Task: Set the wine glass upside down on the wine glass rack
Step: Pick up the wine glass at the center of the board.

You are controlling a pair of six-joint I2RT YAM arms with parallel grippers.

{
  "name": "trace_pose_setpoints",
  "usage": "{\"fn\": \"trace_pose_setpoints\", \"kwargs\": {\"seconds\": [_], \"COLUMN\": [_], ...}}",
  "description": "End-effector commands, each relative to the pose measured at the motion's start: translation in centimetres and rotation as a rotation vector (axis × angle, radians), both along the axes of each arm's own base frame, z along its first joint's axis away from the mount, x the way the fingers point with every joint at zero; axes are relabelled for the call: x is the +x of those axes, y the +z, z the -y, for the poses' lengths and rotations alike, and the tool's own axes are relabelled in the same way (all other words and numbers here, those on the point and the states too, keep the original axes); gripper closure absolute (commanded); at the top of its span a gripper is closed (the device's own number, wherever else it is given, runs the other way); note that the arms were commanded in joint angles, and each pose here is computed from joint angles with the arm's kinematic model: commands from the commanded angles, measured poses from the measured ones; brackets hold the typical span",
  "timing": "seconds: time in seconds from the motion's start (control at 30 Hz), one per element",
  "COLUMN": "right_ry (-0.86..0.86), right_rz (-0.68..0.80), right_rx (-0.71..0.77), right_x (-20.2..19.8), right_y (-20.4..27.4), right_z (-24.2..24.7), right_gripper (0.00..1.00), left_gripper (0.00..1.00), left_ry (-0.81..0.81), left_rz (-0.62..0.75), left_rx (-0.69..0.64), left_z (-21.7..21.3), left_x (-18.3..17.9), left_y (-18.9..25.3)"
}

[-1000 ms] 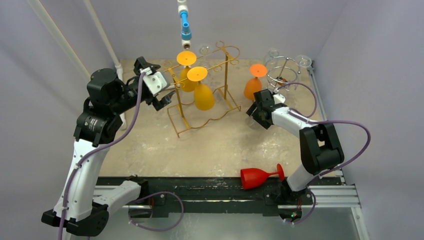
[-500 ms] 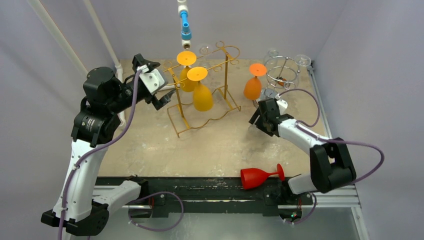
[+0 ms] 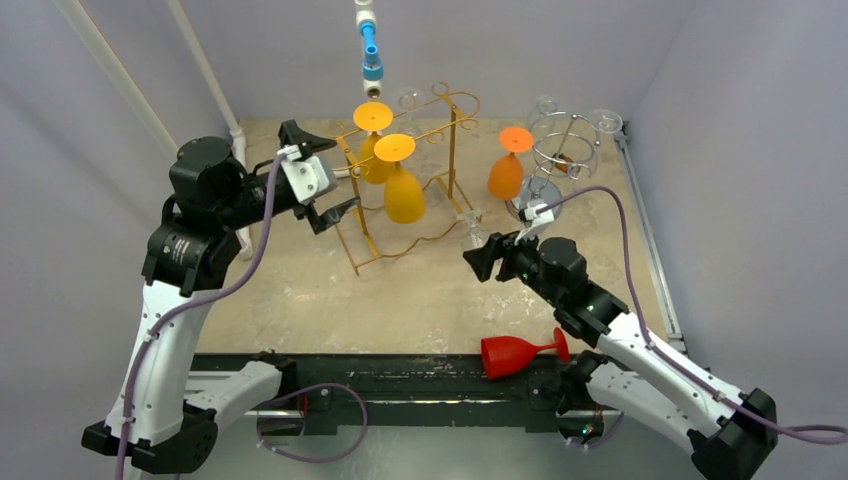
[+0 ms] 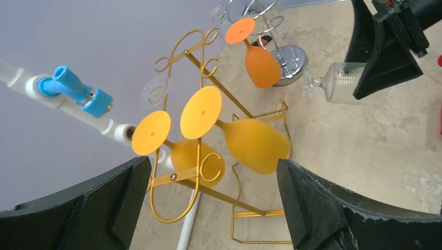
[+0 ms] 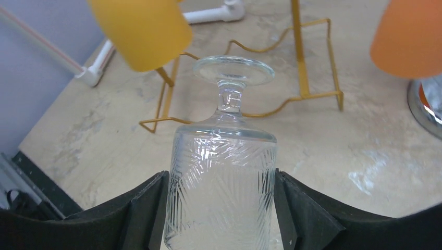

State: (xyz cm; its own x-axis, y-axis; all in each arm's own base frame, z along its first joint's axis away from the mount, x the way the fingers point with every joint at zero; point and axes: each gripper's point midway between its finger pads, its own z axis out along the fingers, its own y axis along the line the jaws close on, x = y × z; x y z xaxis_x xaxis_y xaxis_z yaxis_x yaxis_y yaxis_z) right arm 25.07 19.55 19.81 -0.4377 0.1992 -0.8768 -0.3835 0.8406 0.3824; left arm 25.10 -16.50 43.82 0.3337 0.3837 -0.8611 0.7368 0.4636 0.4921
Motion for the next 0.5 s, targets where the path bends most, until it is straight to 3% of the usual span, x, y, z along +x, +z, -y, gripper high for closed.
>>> {"fn": "trace_pose_setpoints", "kwargs": {"seconds": [0.0,0.2,0.47], "right_ry": [0.227,0.361,0.493], "right_rz": [0.288,0.399,0.529], "right_rx": [0.002,-0.009,0.138], "right_x": [-1.8,-4.0,-5.6], "right_y": [6.4,9.6,16.5], "right_z": [-2.6,-3.9,-7.4], "right_gripper": [1.0,1.0,1.0], "left_gripper": [0.0,0.0,0.0], "left_ry": [-0.151,-0.27,-0.435], "left_rz": [0.064,0.05,-0.048], "left_rx": [0.052,0.123,0.099], "left_z": [1.2,2.2,4.4], "left_x": [-2.4,-2.6,-3.2], "left_y": [-0.6,-3.5,-6.1]}}
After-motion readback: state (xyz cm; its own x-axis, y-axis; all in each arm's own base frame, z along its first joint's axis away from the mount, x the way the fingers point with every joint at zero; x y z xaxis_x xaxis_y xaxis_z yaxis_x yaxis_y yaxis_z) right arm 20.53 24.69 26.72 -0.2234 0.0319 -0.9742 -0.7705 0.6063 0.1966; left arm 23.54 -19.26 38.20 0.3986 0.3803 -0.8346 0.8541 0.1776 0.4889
